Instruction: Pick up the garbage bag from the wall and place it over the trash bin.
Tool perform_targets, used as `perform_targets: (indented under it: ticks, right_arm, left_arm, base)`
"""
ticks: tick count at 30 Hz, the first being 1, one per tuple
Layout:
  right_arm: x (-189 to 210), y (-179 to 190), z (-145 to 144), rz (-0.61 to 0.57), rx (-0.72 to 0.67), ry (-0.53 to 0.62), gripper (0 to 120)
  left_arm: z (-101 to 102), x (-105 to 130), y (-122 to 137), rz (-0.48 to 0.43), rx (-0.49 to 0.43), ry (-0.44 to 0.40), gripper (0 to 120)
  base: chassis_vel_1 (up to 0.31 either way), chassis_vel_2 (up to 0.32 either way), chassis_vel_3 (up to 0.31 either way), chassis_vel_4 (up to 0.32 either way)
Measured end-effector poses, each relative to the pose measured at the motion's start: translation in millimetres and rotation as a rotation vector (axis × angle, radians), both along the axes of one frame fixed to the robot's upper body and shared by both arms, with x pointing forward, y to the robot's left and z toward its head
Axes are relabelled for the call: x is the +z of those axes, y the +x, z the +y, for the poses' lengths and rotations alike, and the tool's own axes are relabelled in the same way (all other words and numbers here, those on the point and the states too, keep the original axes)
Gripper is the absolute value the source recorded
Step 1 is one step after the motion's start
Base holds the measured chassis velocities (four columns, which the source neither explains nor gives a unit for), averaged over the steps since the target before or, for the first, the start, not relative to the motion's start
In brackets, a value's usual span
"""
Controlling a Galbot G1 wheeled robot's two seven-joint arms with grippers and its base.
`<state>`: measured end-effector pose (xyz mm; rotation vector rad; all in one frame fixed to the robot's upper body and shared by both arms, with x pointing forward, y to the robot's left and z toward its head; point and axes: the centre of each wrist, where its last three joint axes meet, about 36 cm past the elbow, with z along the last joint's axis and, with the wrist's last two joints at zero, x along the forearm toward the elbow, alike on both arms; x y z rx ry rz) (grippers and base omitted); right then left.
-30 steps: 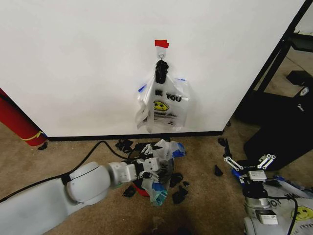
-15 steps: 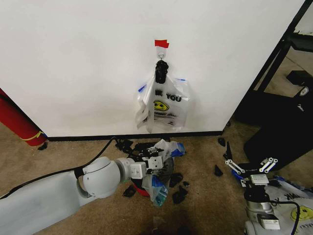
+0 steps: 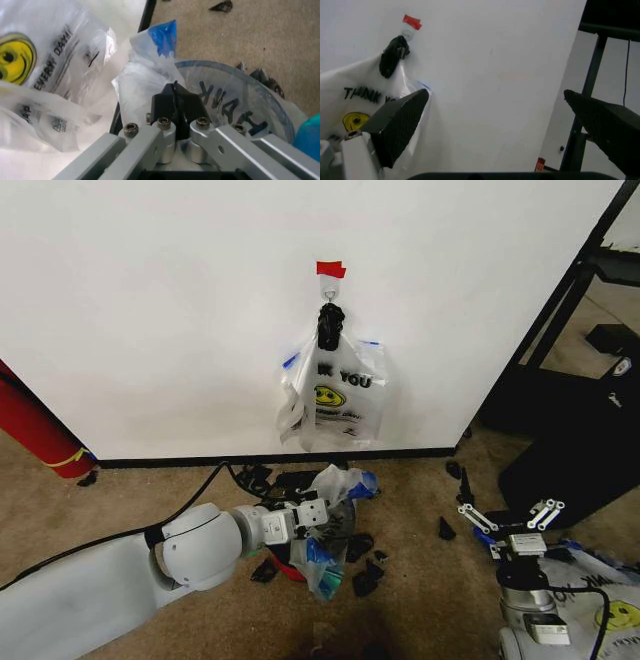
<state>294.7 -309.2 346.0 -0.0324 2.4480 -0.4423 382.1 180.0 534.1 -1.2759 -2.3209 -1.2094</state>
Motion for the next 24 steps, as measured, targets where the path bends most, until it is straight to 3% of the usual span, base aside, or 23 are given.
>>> perform_targets:
  ticks: [3,8,10,14,16,21,24]
  right_arm:
    - [-1.0,0.3,-0.4,0.002,0.001,0.001,100]
    - [-4.0,0.2,-1.4,0.01,0.003,0.008,100]
    - [-5.2,-0.2,-1.1,0.014,0.005,0.01,100]
    - [-13.3,-2.9,1.8,0.039,0.018,0.022,100]
    - [-14.8,-3.2,2.5,0.045,0.026,0.029,100]
    - [-25.4,-4.9,8.5,0.103,0.215,0.145,100]
    - [-28.7,-3.8,14.4,0.147,0.276,0.207,100]
  left_arm:
    - [-1.6,-0.8,0.5,0.011,0.026,-0.037,0]
    - [-6.9,2.6,11.5,0.078,0.155,-0.207,0]
    - [-6.0,1.4,16.1,0.088,0.186,-0.239,0]
    - [6.8,-15.9,34.5,0.115,0.337,-0.354,0]
    - [9.2,-19.9,36.4,0.116,0.36,-0.37,0]
    - [24.7,-59.8,42.7,0.133,0.542,-0.485,0]
    - [27.6,-71.2,43.0,0.134,0.579,-0.504,0]
  base:
    - [0.0,0.0,0.0,0.0]
    - [0.0,0.0,0.0,0.0]
    - [0.0,0.0,0.0,0.0]
    - [0.0,0.0,0.0,0.0]
    - [0.0,0.0,0.0,0.0]
    - [0.0,0.0,0.0,0.0]
    - [0.0,0.0,0.0,0.0]
